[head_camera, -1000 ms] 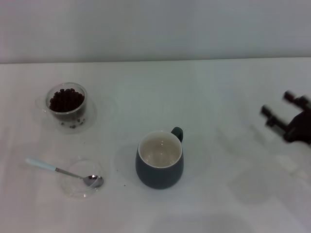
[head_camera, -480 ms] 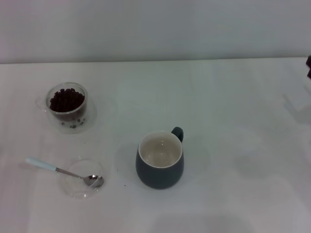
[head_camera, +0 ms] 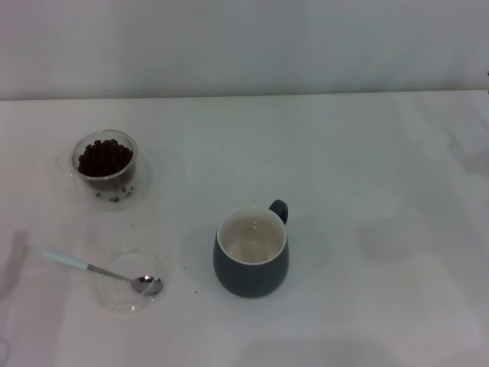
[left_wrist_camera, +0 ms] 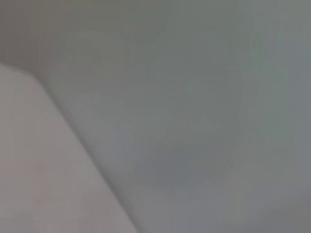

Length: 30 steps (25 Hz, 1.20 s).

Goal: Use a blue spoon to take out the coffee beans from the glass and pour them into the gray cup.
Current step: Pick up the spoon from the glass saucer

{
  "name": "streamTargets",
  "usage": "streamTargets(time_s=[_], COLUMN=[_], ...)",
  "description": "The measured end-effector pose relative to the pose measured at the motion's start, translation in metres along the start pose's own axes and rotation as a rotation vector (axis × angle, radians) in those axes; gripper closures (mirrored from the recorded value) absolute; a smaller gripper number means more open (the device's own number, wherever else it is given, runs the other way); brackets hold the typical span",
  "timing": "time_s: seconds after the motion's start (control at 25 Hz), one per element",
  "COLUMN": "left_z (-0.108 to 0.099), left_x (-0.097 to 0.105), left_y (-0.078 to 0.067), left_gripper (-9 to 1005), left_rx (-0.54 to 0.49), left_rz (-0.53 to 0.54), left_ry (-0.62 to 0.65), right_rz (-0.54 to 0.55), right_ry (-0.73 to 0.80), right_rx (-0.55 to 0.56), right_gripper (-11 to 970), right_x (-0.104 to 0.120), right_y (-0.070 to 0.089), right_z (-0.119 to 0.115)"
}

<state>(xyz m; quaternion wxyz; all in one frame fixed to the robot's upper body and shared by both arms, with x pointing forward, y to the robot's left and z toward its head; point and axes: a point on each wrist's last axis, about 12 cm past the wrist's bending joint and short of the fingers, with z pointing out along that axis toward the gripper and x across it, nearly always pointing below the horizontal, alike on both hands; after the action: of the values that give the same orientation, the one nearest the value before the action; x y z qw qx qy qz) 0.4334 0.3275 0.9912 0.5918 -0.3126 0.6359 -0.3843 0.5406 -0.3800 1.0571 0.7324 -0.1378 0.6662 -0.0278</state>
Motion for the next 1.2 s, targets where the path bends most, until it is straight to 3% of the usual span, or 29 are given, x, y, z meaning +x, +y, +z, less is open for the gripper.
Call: streamTargets(time_s=[0.32,0.72,1.2], left_z=[0.001,0.013,0.006], left_x=[0.019,0.03,0.039], left_y=[0.004,-0.003,-0.003], left_gripper=[125,128,173], left_rx=[-0.036,0.013,0.027], left_rz=[-0.014,0.035,0.071], left_ry=[0.164,0.329,0.382], right_rz=[-0.017,-0.008,-0.001], right_ry=[0.01,0.008,0.018], right_rx=[0.013,0.012,0.016], right_gripper=[217,218,217], right_x=[-0.001,0.001,0.005], right_y=[0.002,0.008,0.012], right_z=[0.007,0.005,-0.002])
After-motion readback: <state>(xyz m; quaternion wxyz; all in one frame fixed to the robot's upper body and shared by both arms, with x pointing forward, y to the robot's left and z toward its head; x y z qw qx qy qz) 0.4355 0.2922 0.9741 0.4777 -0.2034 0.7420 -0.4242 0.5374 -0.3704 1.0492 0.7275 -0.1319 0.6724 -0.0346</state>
